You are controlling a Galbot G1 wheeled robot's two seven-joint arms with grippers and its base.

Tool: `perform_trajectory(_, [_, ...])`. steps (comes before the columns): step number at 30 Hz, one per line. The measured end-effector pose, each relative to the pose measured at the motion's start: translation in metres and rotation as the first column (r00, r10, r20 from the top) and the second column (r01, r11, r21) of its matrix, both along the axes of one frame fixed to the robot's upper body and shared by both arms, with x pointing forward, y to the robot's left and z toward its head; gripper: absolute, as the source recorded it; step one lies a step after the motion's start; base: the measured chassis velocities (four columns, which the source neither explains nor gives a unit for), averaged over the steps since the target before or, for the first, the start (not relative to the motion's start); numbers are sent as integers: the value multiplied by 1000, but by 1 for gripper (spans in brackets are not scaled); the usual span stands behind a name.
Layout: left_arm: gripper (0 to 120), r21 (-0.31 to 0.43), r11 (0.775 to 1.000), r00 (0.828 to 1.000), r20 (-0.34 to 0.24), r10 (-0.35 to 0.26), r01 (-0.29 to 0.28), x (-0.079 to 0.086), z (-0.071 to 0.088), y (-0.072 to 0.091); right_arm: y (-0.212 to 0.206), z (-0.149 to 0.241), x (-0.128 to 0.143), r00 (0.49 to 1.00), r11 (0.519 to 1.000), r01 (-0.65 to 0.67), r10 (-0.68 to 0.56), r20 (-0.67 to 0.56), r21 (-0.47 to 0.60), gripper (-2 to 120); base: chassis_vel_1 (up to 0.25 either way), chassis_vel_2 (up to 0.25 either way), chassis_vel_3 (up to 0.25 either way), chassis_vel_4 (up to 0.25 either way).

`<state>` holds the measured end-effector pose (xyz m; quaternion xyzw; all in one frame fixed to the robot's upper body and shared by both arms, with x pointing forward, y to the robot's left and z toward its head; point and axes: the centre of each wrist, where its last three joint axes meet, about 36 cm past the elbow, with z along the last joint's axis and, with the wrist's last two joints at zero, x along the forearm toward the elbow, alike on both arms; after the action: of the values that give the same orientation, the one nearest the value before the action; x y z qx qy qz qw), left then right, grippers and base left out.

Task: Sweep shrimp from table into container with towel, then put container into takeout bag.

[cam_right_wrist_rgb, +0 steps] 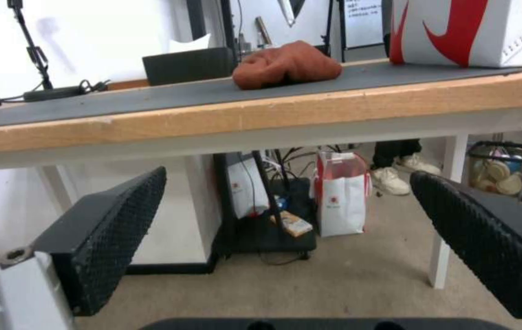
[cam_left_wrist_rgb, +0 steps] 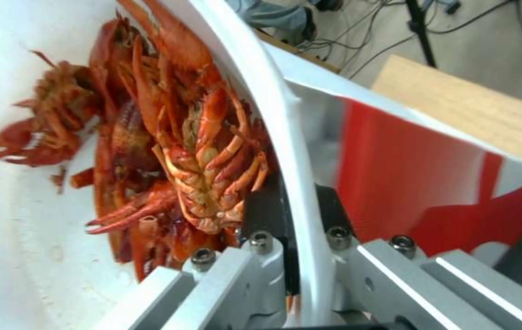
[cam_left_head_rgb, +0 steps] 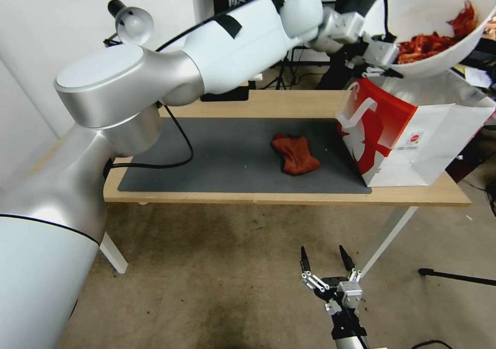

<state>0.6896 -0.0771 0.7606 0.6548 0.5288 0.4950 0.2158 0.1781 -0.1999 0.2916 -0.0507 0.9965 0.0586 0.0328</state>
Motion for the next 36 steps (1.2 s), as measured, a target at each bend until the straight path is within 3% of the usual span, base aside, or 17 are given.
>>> perform_trajectory(7, [0, 29, 1000, 999, -44, 12, -11, 2, -29, 0, -1, -6, -3, 1000, 1000, 0, 0, -8, -2, 100, 0, 0, 0, 0])
perform_trajectory(14, [0, 58, 998, 999, -41, 4, -1, 1, -31, 0, -1, -8, -3, 1000, 1000, -3, 3, -8, -1, 100, 0, 0, 0, 0])
perform_trajectory(26, [40, 63, 998, 1000, -20, -9, 10, -4, -19, -4, -2, -11, 2, 1000, 1000, -9, 9, -7, -5, 100, 0, 0, 0, 0])
perform_trajectory(32, [68, 12, 1000, 1000, -13, -11, 11, -10, -13, -8, 0, -12, 4, 1000, 1000, -16, 16, -7, -3, 100, 0, 0, 0, 0])
perform_trajectory(36, [79, -12, 1000, 1000, -15, -14, 14, -12, -9, -10, 0, -12, 4, 1000, 1000, -18, 18, -7, -4, 100, 0, 0, 0, 0])
